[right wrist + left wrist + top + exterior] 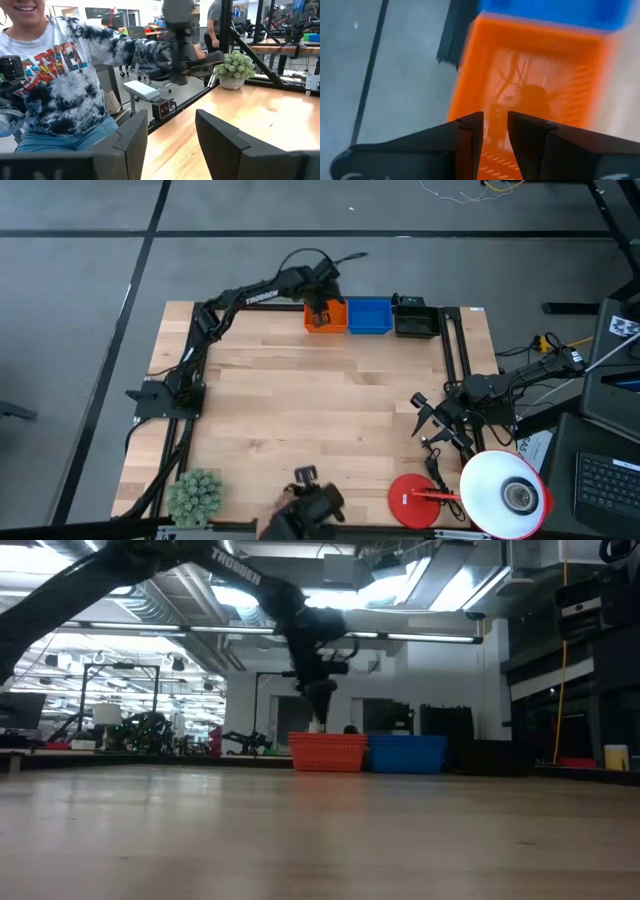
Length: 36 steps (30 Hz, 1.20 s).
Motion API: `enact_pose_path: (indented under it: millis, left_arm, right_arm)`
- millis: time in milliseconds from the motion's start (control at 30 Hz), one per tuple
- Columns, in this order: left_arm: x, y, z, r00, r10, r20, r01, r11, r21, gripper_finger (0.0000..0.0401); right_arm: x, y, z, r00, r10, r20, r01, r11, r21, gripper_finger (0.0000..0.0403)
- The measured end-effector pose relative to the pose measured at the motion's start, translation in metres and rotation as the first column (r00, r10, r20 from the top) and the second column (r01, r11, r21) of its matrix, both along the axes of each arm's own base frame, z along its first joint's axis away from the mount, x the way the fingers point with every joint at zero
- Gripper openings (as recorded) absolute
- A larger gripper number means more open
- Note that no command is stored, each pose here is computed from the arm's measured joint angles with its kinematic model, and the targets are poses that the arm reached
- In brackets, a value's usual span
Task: Stack baskets by color
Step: Stack the bottom orange bin on top of the top orange bin
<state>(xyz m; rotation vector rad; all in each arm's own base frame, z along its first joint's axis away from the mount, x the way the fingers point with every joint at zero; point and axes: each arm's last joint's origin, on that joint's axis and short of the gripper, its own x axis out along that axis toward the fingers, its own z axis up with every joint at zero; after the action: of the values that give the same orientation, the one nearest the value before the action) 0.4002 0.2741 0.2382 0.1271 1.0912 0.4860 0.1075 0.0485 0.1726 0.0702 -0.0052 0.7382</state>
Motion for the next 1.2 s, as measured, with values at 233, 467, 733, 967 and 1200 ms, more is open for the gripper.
enact_pose_path:
  millis: [233, 467, 733, 967, 1200]
  left_arm:
    - [-0.028, 0.035, -0.006, 0.997, 0.063, 0.052, -0.055, 0.988, -0.141, 0.0080]
    - [-0.023, 0.026, -0.010, 0.997, -0.025, 0.070, 0.038, 0.982, -0.184, 0.0080]
    - [-0.035, 0.025, -0.041, 0.999, 0.008, -0.054, -0.019, 0.979, -0.204, 0.0080]
    - [-0.040, 0.027, -0.045, 0.995, 0.048, -0.084, -0.064, 0.980, -0.190, 0.0080]
    - [-0.039, 0.028, -0.045, 0.996, 0.052, -0.074, -0.065, 0.981, -0.185, 0.0080]
  right_arm:
    - [0.000, 0.000, 0.000, 1.000, 0.000, -0.004, 0.000, 1.000, -0.003, 0.0168]
    - [0.000, 0.000, -0.001, 1.000, 0.000, -0.007, 0.000, 1.000, -0.005, 0.0168]
    - [0.000, 0.000, -0.001, 1.000, 0.000, -0.009, 0.000, 1.000, -0.003, 0.0168]
    - [0.000, 0.000, -0.001, 1.000, 0.000, -0.010, 0.000, 1.000, -0.002, 0.0168]
    - [0.000, 0.000, -0.001, 1.000, 0.000, -0.009, 0.000, 1.000, -0.004, 0.0168]
